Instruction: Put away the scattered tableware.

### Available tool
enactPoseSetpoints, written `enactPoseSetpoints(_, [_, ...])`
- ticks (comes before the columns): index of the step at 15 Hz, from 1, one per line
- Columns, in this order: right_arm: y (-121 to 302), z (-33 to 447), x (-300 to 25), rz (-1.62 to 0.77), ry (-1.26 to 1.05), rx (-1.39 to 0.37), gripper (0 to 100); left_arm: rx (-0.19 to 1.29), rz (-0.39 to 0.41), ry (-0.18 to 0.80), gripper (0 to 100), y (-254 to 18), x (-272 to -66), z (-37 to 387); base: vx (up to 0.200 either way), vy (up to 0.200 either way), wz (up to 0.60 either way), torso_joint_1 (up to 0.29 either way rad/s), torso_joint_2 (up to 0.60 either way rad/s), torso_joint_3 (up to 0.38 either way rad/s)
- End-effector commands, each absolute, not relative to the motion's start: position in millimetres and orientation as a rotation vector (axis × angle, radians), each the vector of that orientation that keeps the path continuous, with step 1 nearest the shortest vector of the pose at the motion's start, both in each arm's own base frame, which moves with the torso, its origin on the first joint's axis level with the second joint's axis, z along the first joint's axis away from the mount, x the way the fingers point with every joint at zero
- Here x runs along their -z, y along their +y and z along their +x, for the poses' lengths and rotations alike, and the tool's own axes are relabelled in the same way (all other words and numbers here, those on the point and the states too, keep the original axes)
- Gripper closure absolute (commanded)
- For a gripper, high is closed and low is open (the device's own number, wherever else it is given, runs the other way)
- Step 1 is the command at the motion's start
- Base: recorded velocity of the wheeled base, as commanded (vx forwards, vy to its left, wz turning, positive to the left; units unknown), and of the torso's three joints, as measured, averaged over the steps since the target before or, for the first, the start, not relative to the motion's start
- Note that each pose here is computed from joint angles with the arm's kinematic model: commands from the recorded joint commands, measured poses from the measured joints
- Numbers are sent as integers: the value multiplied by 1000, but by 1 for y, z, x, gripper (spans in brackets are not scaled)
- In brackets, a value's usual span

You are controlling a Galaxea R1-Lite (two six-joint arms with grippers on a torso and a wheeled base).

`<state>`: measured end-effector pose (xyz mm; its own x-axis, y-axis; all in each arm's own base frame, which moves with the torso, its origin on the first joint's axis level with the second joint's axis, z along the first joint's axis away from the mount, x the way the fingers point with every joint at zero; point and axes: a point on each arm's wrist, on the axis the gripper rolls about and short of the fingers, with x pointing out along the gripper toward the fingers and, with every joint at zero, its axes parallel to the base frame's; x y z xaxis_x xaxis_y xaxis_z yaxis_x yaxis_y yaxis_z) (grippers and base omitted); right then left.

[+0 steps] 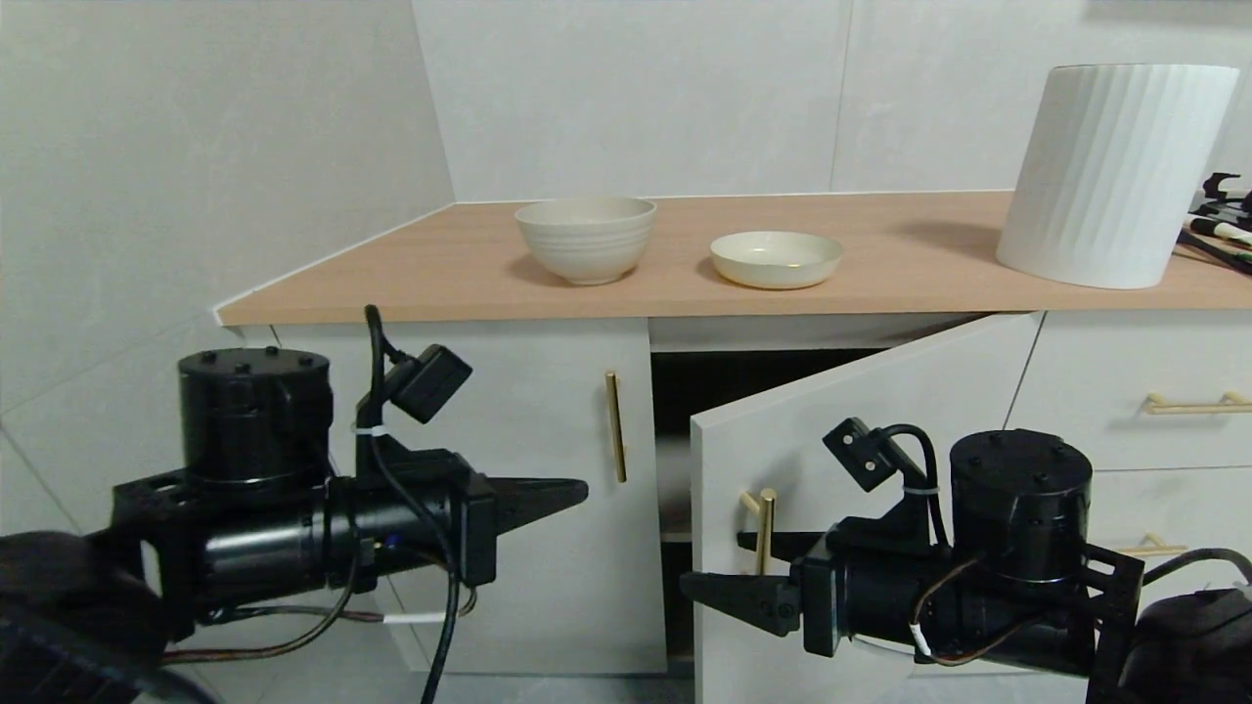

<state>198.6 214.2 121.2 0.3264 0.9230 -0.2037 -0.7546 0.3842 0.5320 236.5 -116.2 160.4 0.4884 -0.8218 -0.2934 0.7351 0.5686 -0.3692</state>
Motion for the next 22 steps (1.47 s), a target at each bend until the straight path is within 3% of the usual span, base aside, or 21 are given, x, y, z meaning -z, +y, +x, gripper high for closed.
enactPoseSetpoints(1, [220,192,-119,365,540,-1159,0,973,-205,475,100,-138,-139,276,0,0,0,0,0,0])
enactPoseSetpoints(3, [220,192,-119,363,541,-1158,0,1006,-198,414,100,-155,-125,290,0,0,0,0,0,0])
enactPoseSetpoints(6, [219,192,-119,363,542,-1158,0,1040,-224,407,100,-173,-103,295,0,0,0,0,0,0])
enactPoseSetpoints(10, [219,191,-118,362,544,-1157,0,1049,-216,375,100,-188,-90,293,0,0,0,0,0,0])
enactPoseSetpoints(18, [214,191,-121,334,511,-1150,0,1101,-203,357,100,-213,-86,281,0,0,0,0,0,0])
enactPoseSetpoints(22, [199,205,-121,311,470,-1087,0,1108,-242,363,100,-222,-86,288,0,0,0,0,0,0])
